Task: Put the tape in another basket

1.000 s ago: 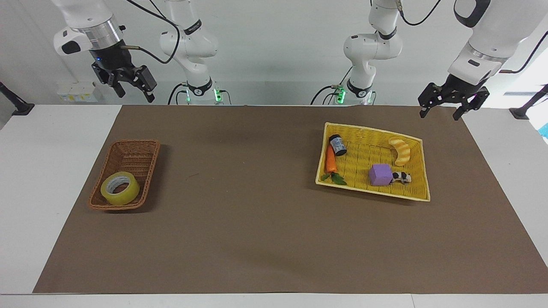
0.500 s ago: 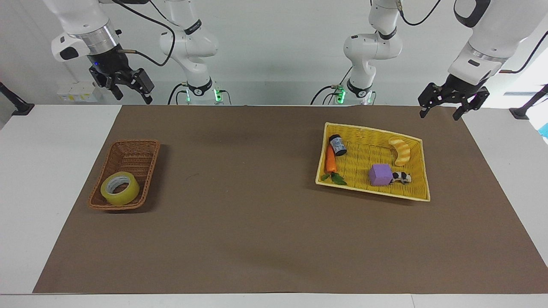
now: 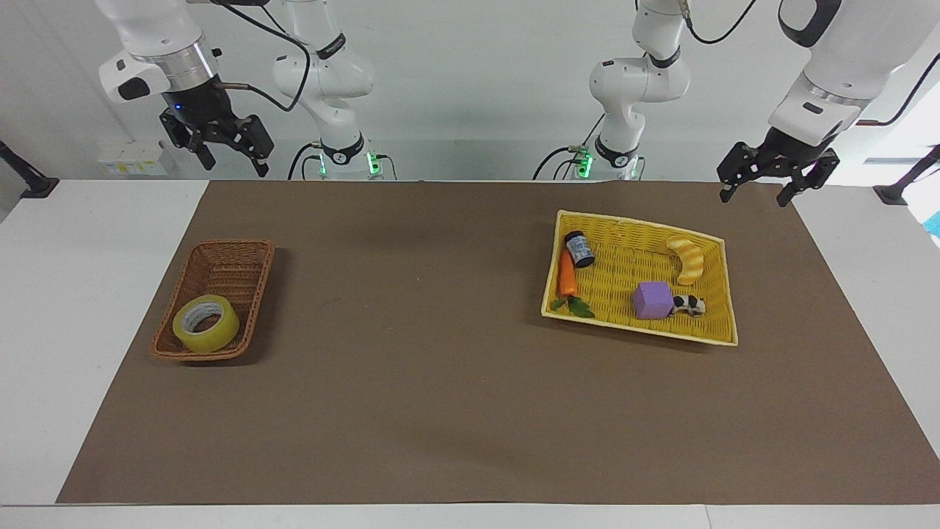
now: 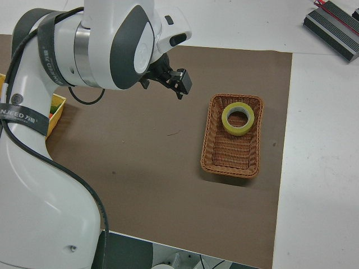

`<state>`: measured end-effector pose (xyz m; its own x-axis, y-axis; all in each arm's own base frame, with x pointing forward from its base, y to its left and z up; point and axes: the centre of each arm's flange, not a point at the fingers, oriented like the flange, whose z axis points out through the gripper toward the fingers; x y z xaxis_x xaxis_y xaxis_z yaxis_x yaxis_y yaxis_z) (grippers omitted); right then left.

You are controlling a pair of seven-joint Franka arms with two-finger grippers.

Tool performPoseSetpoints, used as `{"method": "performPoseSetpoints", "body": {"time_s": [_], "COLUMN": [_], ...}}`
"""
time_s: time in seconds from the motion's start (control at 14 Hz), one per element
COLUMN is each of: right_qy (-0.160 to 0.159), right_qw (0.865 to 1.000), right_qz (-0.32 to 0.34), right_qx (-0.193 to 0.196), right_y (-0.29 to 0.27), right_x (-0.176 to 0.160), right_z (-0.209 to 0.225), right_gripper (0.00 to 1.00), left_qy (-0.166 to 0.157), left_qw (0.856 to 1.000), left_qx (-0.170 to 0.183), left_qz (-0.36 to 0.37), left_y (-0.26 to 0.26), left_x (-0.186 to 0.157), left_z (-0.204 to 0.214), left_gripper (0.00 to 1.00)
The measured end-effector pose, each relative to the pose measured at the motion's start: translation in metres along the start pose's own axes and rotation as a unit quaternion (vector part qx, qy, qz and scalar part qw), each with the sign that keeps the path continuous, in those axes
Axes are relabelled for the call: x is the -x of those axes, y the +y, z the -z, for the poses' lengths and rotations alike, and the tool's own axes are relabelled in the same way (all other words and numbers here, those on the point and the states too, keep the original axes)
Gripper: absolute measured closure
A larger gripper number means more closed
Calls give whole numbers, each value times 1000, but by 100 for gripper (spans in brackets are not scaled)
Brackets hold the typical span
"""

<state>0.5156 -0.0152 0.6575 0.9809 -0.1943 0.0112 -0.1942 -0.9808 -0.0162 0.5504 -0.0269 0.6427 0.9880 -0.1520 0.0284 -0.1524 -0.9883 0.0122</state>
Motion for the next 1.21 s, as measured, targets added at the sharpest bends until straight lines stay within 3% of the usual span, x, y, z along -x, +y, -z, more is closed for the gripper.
{"method": "performPoseSetpoints", "body": {"time_s": [0.57,1.21], "right_qy": [2,3], "right_qw": [999,999], "right_qz": [46,46], "right_qx": [0,8], "right_y": [0,3], "right_x": [0,-1], "right_z": [0,0], "right_gripper": [0,0], "left_qy": [0,0], "left_qw": [1000,1000], "left_qx": [0,0], "left_qz": [0,0], "left_y": [0,0], "left_x": [0,0], "left_z": [0,0], "left_gripper": [0,0]}}
